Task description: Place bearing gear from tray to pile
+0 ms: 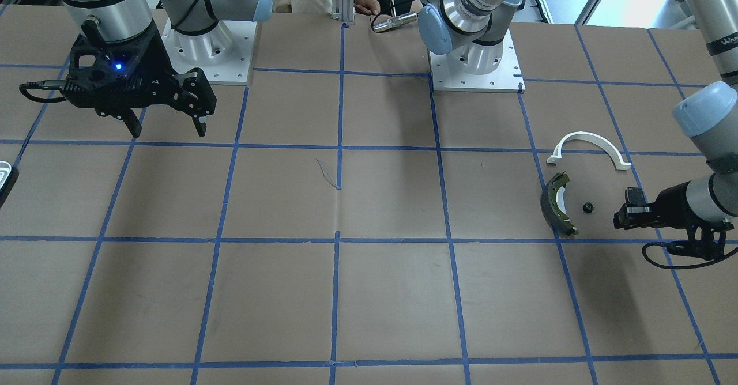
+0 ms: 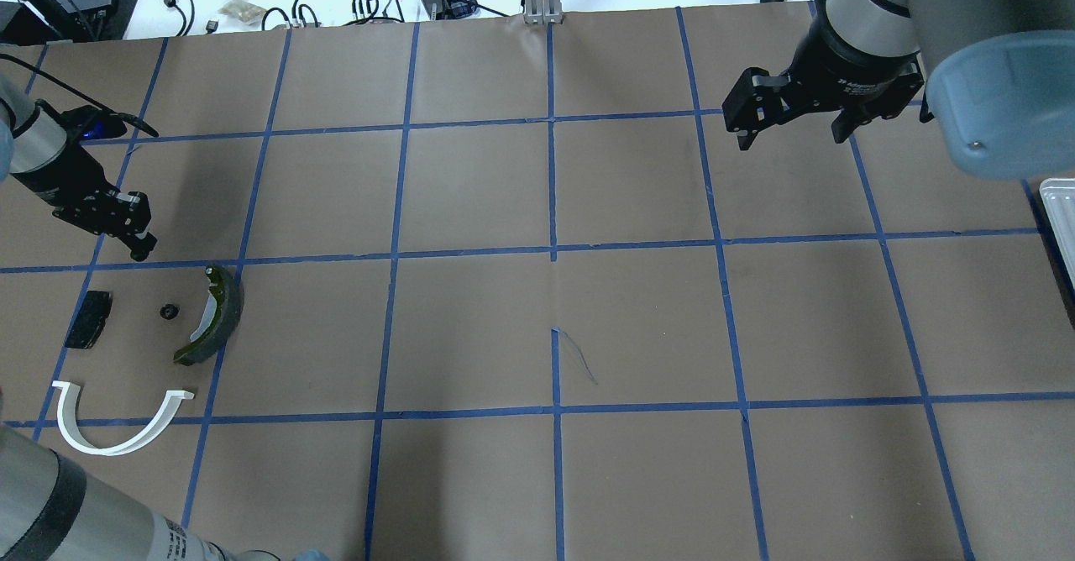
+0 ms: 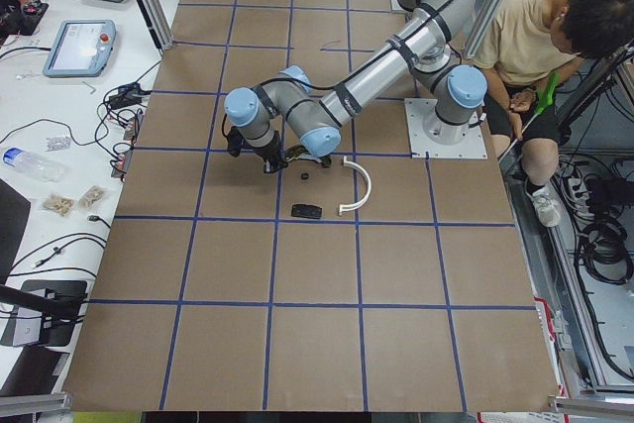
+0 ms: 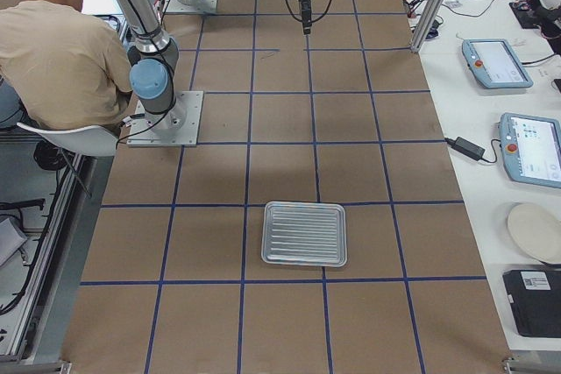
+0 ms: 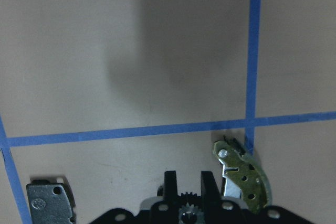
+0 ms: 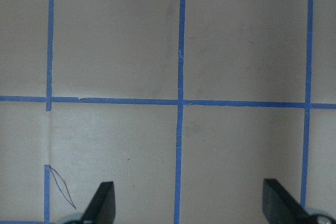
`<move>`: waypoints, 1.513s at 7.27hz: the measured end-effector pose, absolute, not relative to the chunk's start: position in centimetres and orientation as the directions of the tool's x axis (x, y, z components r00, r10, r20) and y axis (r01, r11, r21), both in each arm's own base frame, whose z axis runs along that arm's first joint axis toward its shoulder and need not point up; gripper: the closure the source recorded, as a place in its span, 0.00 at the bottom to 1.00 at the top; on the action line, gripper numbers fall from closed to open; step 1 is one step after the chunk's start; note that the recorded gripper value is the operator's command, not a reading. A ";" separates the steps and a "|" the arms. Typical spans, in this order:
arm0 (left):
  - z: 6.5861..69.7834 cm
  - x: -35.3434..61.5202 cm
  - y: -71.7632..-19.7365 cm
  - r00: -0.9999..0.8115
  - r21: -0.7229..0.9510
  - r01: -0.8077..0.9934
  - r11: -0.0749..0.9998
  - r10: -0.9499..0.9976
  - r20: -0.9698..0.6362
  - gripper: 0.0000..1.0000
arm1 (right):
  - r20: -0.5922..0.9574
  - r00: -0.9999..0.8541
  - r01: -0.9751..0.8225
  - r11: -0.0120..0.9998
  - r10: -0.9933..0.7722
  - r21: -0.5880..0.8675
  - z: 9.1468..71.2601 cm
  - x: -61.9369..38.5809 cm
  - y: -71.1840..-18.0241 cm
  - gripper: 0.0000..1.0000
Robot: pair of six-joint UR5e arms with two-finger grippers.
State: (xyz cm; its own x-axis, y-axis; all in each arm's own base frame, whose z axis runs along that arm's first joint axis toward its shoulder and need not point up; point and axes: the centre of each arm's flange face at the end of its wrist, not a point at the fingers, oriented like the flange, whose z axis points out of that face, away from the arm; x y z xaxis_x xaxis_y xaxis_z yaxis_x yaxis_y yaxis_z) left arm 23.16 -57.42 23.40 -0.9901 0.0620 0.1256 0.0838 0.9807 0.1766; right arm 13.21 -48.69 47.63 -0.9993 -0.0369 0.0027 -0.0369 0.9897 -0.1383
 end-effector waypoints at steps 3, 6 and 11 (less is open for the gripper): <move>19.7 25.1 -54.6 -0.988 0.148 0.116 0.982 0.098 0.119 1.00 | 0.002 -0.999 -0.037 0.990 -0.037 -0.133 47.1 13.2 -48.6 0.00; 17.9 23.7 -52.5 -0.984 0.168 0.128 0.977 0.104 0.144 1.00 | 0.003 -0.999 -0.037 0.990 -0.037 -0.136 47.3 13.2 -48.6 0.00; 18.1 24.0 -52.0 -0.986 0.185 0.134 0.974 0.113 0.123 1.00 | -0.008 -0.999 0.054 0.994 0.054 -0.090 49.5 13.2 -47.9 0.00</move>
State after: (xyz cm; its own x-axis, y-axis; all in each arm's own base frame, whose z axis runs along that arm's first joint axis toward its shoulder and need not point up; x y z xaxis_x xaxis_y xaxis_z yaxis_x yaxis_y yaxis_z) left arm 23.99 -51.97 18.14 -0.9859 0.1127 0.1235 0.1344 0.9735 0.1849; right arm 13.23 -47.91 49.47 -0.9985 0.0537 -0.0079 0.0542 0.9945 -0.0898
